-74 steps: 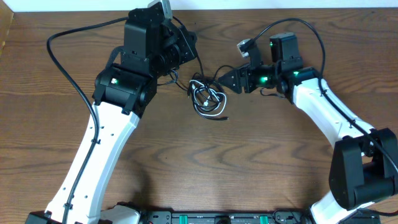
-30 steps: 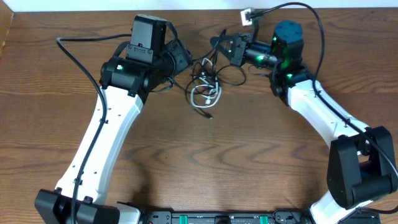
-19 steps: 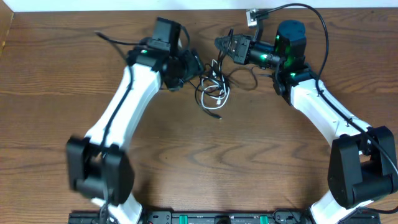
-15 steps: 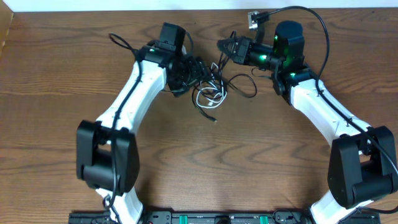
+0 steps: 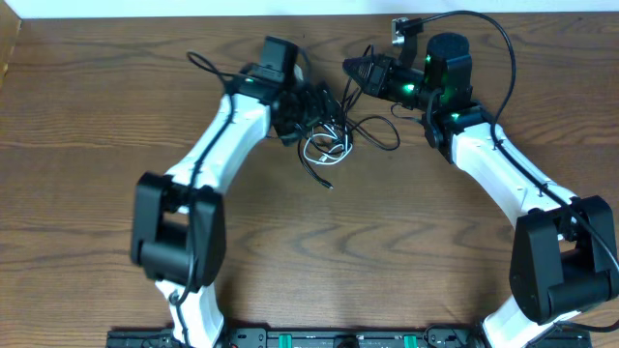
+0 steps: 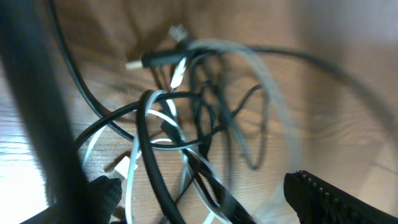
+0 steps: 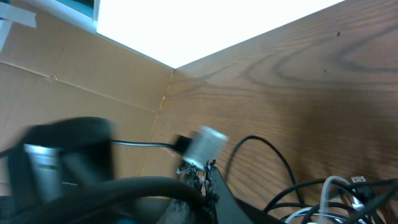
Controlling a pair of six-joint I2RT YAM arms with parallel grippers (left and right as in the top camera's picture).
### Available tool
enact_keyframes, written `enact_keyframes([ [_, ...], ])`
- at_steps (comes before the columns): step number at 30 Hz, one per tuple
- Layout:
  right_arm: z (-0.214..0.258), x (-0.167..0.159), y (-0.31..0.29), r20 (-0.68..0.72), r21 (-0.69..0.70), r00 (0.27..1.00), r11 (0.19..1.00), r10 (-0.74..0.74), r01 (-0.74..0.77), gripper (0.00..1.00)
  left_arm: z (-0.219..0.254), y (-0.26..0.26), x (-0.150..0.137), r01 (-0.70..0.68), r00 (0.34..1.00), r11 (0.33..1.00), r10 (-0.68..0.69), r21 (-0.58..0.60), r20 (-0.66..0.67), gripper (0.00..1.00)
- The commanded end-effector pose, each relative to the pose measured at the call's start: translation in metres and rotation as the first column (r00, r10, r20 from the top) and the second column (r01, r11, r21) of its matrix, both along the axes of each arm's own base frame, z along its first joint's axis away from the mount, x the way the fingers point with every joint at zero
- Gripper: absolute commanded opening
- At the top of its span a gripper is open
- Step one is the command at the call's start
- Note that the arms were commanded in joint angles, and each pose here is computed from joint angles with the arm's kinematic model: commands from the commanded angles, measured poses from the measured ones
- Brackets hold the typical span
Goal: Untangle cables
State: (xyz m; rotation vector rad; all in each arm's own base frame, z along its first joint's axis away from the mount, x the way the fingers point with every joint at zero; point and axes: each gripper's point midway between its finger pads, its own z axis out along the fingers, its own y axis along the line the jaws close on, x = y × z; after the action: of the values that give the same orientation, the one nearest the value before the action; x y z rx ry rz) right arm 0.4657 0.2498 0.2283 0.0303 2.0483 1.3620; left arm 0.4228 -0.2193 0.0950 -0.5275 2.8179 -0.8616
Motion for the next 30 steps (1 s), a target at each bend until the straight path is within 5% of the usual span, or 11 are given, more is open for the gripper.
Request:
enact_keyframes([
  [1,0.000,-0.001,0.006,-0.007,-0.005,1.000,1.000,0.005,-0.005,0.01,-0.037,-0.022,-0.011,0.049,0.996,0.999,-0.049,0.008,-0.073,0.90],
  [9,-0.003,-0.002,0.005,-0.007,-0.019,1.000,1.000,0.007,-0.007,0.01,-0.052,-0.040,-0.008,0.097,0.995,0.995,-0.096,0.011,-0.038,0.82],
  [11,-0.004,-0.002,0.005,-0.008,-0.020,1.000,1.000,0.006,-0.006,0.01,-0.051,-0.040,-0.005,0.094,0.995,0.996,-0.094,0.007,-0.029,0.59],
  [12,-0.004,-0.002,0.005,-0.008,-0.020,1.000,1.000,0.006,-0.006,0.01,-0.051,-0.040,-0.004,0.094,0.995,0.996,-0.094,0.007,-0.024,0.25],
  [14,-0.003,-0.002,0.005,-0.007,-0.019,1.000,1.000,0.006,-0.006,0.01,-0.052,-0.038,-0.004,0.093,0.995,0.995,-0.092,0.021,-0.024,0.08],
  [25,0.031,0.013,-0.047,0.108,-0.029,0.992,0.997,-0.061,0.064,0.01,-0.080,0.049,-0.022,0.098,0.989,0.939,-0.055,0.328,-0.139,0.07],
  [30,0.053,0.012,-0.093,0.105,-0.031,0.983,0.988,-0.149,0.153,0.01,-0.082,0.081,-0.023,0.089,0.984,0.929,-0.028,0.359,-0.173,0.07],
])
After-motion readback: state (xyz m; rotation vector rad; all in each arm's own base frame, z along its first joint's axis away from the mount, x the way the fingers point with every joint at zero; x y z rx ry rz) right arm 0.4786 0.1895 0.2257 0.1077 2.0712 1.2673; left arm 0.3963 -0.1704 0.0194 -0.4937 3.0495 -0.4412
